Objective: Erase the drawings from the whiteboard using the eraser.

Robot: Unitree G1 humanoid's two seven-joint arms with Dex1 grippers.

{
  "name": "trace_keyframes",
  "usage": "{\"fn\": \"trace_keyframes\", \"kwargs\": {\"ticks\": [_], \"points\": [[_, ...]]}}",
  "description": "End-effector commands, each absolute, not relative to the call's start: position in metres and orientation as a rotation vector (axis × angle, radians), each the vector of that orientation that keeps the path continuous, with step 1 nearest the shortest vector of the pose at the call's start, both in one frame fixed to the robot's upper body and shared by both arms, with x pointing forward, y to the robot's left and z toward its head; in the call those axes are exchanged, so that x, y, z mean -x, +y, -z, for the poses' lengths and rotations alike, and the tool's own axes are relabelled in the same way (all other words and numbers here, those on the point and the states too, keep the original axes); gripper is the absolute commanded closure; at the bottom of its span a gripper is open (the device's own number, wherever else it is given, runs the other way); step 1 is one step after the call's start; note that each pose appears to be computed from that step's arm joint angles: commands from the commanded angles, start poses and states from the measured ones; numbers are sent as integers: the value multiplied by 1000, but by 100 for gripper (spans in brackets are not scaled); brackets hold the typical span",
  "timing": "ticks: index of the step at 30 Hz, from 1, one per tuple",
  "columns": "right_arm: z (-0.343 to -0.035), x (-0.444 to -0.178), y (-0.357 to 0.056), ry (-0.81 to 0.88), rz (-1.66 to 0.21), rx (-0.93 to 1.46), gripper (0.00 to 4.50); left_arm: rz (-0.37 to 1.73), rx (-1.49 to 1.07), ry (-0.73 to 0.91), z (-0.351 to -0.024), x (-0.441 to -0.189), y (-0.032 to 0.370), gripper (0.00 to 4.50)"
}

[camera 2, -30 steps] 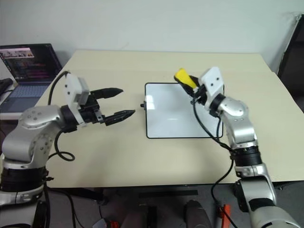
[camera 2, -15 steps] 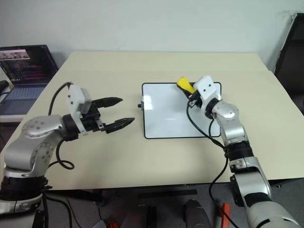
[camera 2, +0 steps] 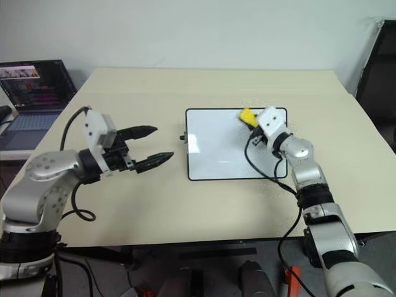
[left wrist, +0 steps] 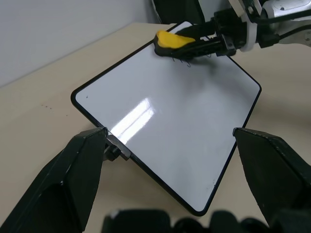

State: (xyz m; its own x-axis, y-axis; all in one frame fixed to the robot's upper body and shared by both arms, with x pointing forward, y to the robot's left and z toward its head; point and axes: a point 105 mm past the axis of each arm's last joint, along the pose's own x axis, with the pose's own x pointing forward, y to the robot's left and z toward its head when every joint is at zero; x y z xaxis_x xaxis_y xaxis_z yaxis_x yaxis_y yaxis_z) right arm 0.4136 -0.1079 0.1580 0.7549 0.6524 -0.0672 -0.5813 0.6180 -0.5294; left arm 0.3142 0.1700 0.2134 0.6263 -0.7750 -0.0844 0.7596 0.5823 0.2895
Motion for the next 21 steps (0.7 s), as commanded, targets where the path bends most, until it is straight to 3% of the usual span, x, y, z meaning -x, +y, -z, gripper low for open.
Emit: {"fn": "trace_keyframes", "kwargs": {"ticks": [1, 4, 8, 12, 21], "points": [[-112, -397, -100, 42, -831, 534, 351, 884, -321, -145, -229, -310, 171, 0], [-121, -401, -101, 16, -788, 518, 351, 867, -313, -164, -226, -312, 174, 0], [-151, -429, -126, -42, -584, 533, 351, 860, -278, -180, -217, -312, 175, 0], [-161, -449, -154, -18, -411, 558, 351, 854, -275, -203, -206, -311, 170, 0], [-152, -452, -154, 7, -394, 557, 351, 829, -215, -213, -185, -305, 172, 0]]}}
